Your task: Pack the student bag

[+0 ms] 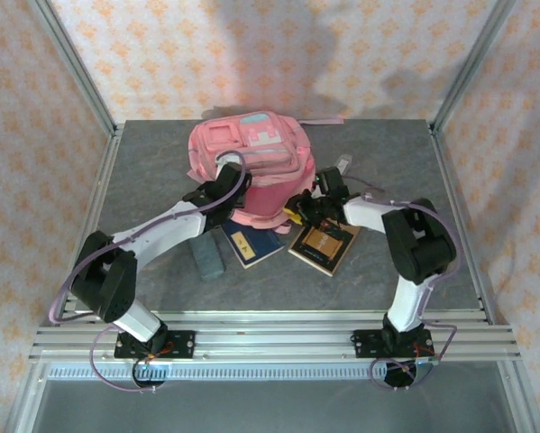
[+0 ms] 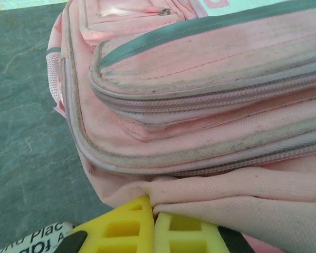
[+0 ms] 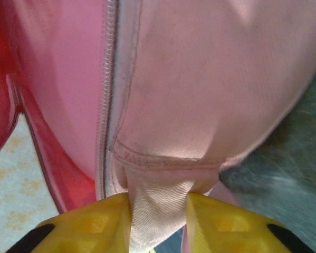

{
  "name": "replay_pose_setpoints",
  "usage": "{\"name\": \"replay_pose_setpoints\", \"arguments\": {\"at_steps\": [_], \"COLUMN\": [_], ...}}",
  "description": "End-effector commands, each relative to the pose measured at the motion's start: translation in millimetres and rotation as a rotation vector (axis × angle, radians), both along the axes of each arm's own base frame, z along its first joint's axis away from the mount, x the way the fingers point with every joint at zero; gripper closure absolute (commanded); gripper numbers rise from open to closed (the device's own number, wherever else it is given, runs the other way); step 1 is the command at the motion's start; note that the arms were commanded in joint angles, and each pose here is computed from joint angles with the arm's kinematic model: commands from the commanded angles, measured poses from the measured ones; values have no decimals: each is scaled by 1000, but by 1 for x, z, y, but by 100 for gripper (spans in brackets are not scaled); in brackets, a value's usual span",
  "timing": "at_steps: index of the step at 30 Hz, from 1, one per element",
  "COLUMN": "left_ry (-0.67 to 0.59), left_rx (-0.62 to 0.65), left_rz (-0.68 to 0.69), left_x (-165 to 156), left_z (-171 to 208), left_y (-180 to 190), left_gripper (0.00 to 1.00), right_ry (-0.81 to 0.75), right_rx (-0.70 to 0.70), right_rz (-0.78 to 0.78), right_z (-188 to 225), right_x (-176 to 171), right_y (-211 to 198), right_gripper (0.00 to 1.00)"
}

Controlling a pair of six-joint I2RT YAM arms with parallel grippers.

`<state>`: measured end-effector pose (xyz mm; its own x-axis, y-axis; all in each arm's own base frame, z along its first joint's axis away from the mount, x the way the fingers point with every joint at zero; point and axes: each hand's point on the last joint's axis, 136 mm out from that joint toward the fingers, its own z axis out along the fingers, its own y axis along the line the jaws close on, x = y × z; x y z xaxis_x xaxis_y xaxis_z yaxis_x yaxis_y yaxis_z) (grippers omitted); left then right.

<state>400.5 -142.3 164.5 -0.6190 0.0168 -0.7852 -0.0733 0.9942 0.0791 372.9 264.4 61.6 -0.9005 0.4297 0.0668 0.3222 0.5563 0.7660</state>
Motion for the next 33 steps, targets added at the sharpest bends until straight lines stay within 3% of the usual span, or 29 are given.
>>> {"name": "replay_pose_setpoints", "arguments": {"at_steps": [1,9,13,18,22,26,29,33], "left_ry": [-21,4,-28,-78,-71,-50,-20,15], "left_rx": [-100,-201,-154,-5,44,-14,-76,-156], "left_rz": [24,-34,-25,19,56,15,-39,-117], "left_x": [-19,-26,3,50,79,80,66,39], "left_z": [20,13,14,17,14,13,11,12], "left_y": [4,-17,-27,-29,-26,-40,-52,-69], "left_gripper": [100,100,100,100,100,99,69,48], "right_ry": [-53,-62,-88,-103,-121,-151,-174,-203], "right_rx": [15,-33,-36,-36,-68,-144,-219,-334], "right_rz": [-40,-182,-218,-212,-190,-160,-149,-176], "right_z": [8,-8,-5,0,8,23,37,53], "right_x": [30,91,124,147,146,132,114,79], "right_y": [7,-22,-27,-20,-23,-39,-58,-94], "right_gripper": [74,86,86,86,80,66,61,58]}}
